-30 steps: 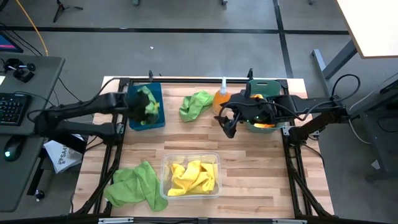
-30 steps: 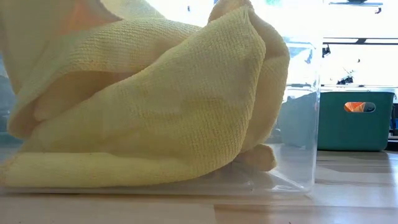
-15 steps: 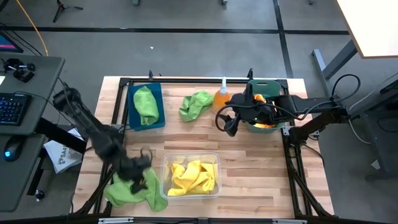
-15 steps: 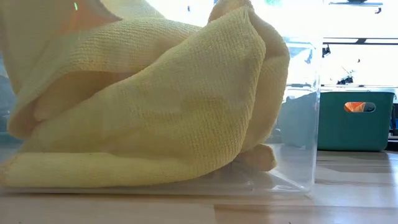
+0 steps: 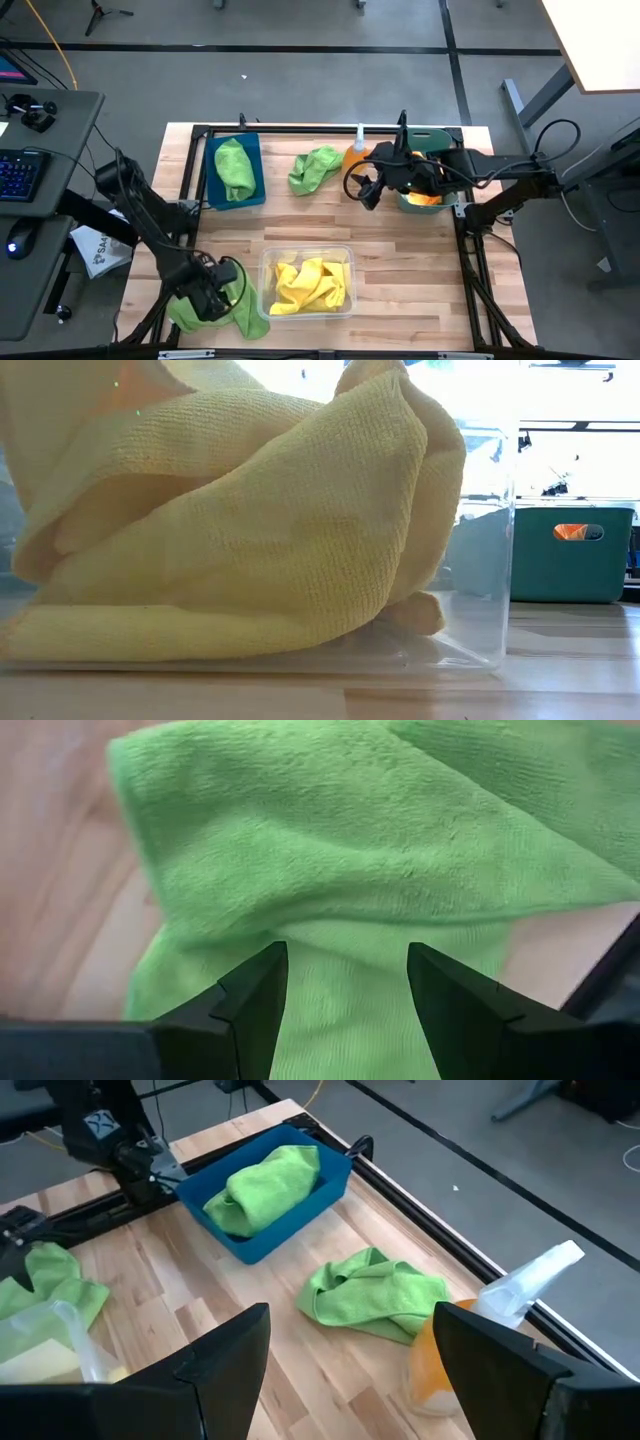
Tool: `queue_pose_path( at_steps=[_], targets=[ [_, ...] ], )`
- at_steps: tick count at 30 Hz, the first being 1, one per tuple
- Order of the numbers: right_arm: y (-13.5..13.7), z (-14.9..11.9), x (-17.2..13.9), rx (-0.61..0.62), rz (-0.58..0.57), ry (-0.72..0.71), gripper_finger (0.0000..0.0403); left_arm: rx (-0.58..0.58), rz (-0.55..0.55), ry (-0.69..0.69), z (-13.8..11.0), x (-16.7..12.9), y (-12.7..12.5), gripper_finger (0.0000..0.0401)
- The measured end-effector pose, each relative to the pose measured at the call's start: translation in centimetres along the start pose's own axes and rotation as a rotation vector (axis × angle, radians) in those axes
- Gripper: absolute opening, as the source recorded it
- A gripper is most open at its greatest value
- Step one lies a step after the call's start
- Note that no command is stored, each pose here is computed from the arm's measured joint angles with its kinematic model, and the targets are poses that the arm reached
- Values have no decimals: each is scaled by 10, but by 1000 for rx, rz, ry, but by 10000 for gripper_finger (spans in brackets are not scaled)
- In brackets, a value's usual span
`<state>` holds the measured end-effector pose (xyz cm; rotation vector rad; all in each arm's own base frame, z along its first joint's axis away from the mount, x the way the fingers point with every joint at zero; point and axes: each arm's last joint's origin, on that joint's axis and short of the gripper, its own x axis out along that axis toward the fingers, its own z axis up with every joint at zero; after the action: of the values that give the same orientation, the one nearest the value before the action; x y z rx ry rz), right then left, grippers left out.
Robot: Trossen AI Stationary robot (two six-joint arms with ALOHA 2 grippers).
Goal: Sort microfiber towel by color & place in baskets
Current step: Put the bottom green microfiber cloth into the blue bin
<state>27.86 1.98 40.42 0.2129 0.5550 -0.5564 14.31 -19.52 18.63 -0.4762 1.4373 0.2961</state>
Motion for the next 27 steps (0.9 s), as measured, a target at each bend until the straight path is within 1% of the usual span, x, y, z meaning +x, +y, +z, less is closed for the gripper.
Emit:
queue_pose_path(
  at_steps=[5, 9, 13, 17, 18, 20, 22, 23, 24, 27],
  targets=[
    [-1, -1, 0, -5, -2, 10, 275, 75, 3, 38, -3, 22, -13, 195],
    [-2, -2, 0, 8, -10, 25, 275, 117, 95, 76, -11, 43, -14, 195],
    [-2, -3, 0, 8, -11, 27, 275, 93, 155, 92, -13, 57, -16, 195],
    [-2, -3, 0, 9, -10, 29, 275, 71, 149, 93, -11, 60, -17, 191],
    [-2, -3, 0, 8, -10, 29, 275, 61, 143, 95, -9, 60, -17, 182],
    [-2, -3, 0, 7, -9, 30, 275, 42, 128, 103, -6, 57, -16, 142],
    [-2, -3, 0, 6, -9, 30, 275, 52, 132, 100, -3, 48, -14, 74],
    [-2, -3, 0, 6, -9, 31, 275, 65, 170, 98, -2, 41, -8, 39],
    [-2, -3, 0, 5, -9, 31, 275, 72, 225, 105, -2, 32, -1, 21],
    [-2, -4, 0, -7, -13, 40, 275, 42, 308, 84, 1, -12, 14, 13]
  ],
)
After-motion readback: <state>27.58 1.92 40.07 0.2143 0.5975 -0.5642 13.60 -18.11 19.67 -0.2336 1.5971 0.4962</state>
